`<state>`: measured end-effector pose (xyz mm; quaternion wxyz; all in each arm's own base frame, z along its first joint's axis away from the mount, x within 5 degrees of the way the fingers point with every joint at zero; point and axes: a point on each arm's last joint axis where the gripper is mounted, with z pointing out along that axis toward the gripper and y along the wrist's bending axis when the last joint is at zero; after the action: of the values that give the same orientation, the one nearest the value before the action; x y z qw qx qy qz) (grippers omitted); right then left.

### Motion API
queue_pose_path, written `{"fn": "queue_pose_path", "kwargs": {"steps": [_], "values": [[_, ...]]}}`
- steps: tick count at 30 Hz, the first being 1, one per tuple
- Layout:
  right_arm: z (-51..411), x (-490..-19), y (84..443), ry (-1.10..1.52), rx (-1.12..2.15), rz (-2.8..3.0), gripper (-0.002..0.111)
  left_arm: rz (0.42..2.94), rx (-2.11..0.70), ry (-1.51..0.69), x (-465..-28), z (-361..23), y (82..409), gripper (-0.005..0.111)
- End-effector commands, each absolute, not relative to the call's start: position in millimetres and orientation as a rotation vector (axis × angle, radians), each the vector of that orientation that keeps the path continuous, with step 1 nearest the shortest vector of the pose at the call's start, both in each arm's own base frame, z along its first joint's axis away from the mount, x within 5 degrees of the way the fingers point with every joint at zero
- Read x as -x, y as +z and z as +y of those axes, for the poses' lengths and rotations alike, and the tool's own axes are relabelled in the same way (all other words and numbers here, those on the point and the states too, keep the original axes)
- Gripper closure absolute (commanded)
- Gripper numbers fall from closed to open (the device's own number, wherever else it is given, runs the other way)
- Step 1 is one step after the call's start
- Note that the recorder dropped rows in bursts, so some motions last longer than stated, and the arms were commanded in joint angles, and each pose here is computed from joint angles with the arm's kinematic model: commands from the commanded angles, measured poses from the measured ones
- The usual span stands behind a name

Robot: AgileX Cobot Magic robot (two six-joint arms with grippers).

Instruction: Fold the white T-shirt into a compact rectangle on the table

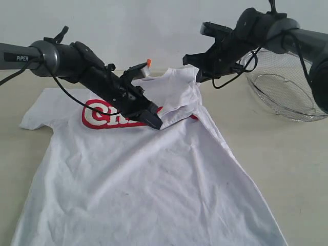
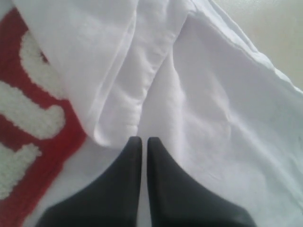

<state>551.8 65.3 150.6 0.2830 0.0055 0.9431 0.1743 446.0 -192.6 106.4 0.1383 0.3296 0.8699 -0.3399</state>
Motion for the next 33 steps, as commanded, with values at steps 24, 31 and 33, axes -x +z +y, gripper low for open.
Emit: {"fn": "queue_pose_path", "kwargs": {"steps": [24,31,33], "values": [[68,-576,119,0.483,-0.182,2.271,0.108,2.515,-0.966,-0.996,-445,-195,108,0.102],[77,-578,116,0.445,-0.141,2.245,0.108,2.519,-0.977,-1.011,-444,-195,109,0.102],[79,-577,115,0.408,-0.101,2.252,0.108,2.520,-0.978,-1.014,-444,-195,109,0.102]]}}
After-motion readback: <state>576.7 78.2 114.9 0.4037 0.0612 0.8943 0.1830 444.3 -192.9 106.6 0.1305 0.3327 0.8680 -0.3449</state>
